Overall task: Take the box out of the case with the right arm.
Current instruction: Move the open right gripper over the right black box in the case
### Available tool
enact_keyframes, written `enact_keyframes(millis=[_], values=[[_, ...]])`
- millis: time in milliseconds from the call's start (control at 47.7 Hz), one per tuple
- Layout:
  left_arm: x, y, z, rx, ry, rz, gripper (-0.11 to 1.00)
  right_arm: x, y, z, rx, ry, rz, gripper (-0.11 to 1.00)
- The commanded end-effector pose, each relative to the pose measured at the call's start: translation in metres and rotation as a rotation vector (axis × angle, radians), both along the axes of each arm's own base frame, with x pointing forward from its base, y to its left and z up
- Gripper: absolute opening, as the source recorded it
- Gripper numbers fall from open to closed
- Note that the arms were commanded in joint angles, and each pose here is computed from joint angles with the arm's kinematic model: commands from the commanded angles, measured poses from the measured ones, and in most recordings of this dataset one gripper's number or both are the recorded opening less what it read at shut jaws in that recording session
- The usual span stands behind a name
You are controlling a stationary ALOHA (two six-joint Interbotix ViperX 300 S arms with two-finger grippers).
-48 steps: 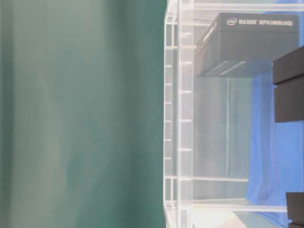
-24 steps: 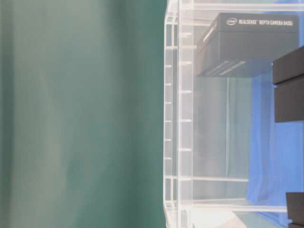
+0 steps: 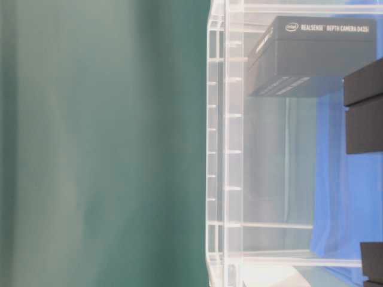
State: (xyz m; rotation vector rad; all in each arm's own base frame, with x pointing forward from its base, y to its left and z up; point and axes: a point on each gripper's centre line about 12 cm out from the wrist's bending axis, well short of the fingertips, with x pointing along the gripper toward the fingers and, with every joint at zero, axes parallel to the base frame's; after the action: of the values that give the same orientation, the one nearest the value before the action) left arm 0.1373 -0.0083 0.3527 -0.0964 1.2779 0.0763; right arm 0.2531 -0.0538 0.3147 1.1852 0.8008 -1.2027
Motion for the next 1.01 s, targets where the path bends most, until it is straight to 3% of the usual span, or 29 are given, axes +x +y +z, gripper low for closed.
enact_keyframes(millis=[0,273,461,986], values=[[0.002,0.0,0.003,0.003,-0.008,-0.001,0.0,0.02,-0.002,0.008,-0.01,-0.059,0.01,0.94],[-0.002,0.0,0.005,0.002,-0.023,-0.004,0.0,0.083,-0.008,0.005,-0.019,-0.088,0.041,0.94],[-0.007,0.001,0.007,0.001,-0.045,-0.003,0.0,0.115,-0.012,0.002,-0.031,-0.076,0.081,0.94],[-0.007,0.001,0.007,0.0,-0.045,-0.004,0.0,0.112,-0.019,-0.003,-0.031,-0.015,0.066,0.94]])
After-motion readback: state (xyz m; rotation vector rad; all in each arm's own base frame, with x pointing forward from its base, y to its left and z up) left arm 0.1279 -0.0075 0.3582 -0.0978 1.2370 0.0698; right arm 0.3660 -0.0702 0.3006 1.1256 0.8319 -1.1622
